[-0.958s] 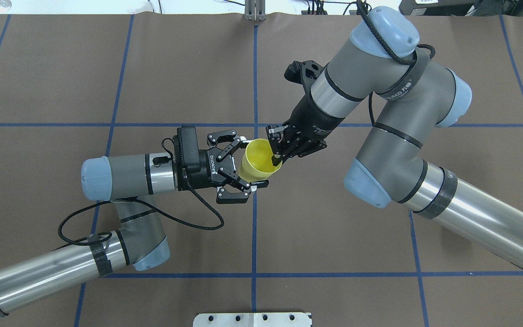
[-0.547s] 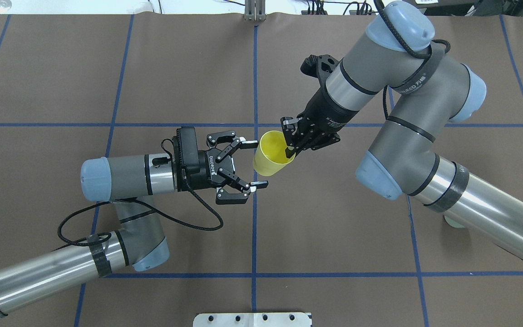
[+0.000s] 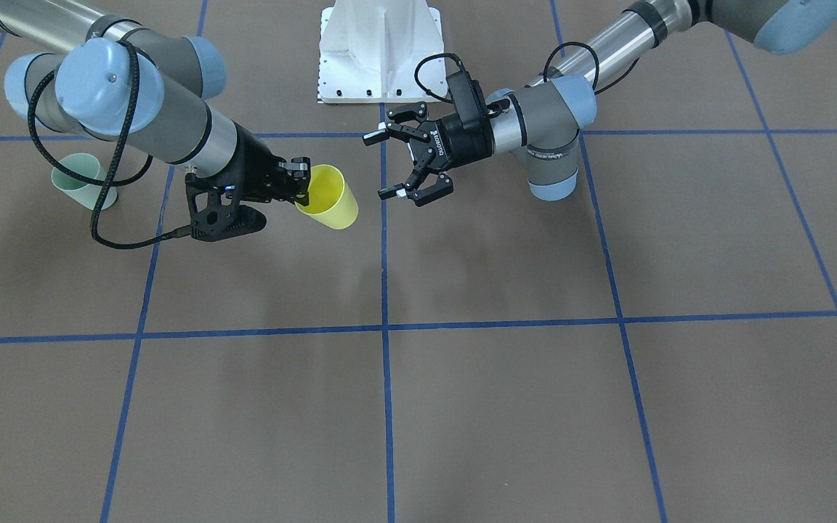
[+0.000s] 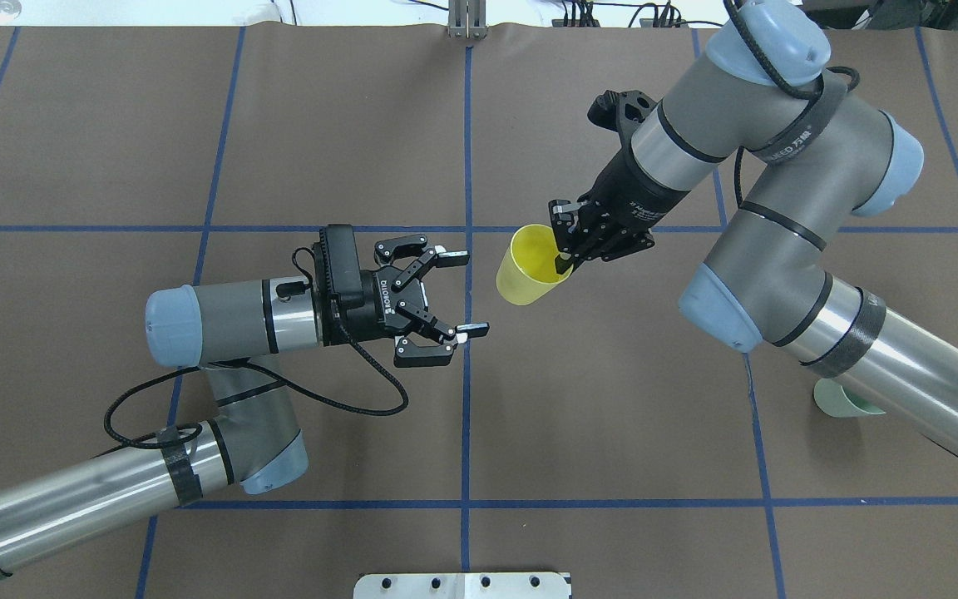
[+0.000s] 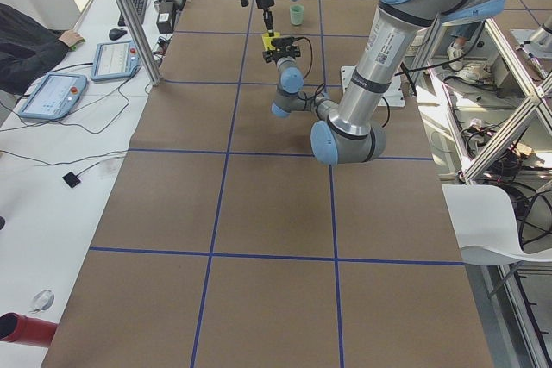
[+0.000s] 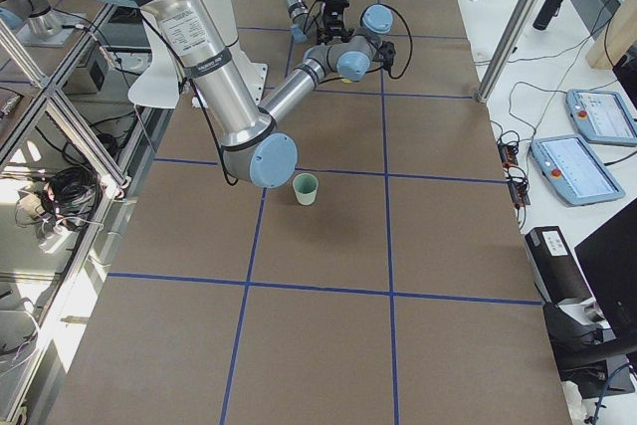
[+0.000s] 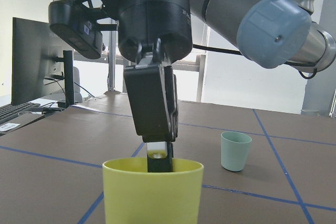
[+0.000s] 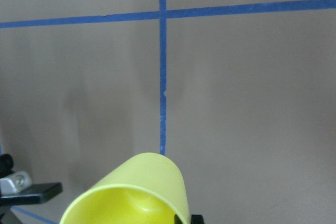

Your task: Transfer and stack yellow cup on green cup

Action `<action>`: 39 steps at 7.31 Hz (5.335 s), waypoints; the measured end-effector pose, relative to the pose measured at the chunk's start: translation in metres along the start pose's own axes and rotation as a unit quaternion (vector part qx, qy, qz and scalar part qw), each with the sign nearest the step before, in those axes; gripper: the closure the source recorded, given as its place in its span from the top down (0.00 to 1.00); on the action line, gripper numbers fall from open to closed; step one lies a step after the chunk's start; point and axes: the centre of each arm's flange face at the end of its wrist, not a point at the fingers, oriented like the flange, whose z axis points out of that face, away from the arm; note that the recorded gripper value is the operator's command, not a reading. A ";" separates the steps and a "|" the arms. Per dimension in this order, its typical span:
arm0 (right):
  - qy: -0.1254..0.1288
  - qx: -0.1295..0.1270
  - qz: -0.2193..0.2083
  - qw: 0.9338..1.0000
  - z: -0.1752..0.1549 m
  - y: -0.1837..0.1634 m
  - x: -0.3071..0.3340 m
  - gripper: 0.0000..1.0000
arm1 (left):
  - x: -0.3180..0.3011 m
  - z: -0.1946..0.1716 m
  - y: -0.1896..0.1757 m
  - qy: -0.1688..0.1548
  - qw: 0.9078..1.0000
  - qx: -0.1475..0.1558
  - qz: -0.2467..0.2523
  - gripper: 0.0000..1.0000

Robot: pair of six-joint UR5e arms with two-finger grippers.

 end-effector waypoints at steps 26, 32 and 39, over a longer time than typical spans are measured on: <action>0.235 -0.078 -0.034 0.968 -0.104 0.088 0.294 0.00 | -0.298 -0.357 -0.058 -0.372 0.725 -0.564 -0.138 1.00; 0.244 -0.095 -0.026 0.965 -0.087 0.085 0.306 0.91 | -0.296 -0.356 -0.061 -0.366 0.730 -0.560 -0.141 1.00; 0.226 -0.032 -0.011 0.973 -0.143 0.067 0.301 1.00 | -0.309 -0.388 -0.072 -0.372 0.712 -0.576 -0.155 1.00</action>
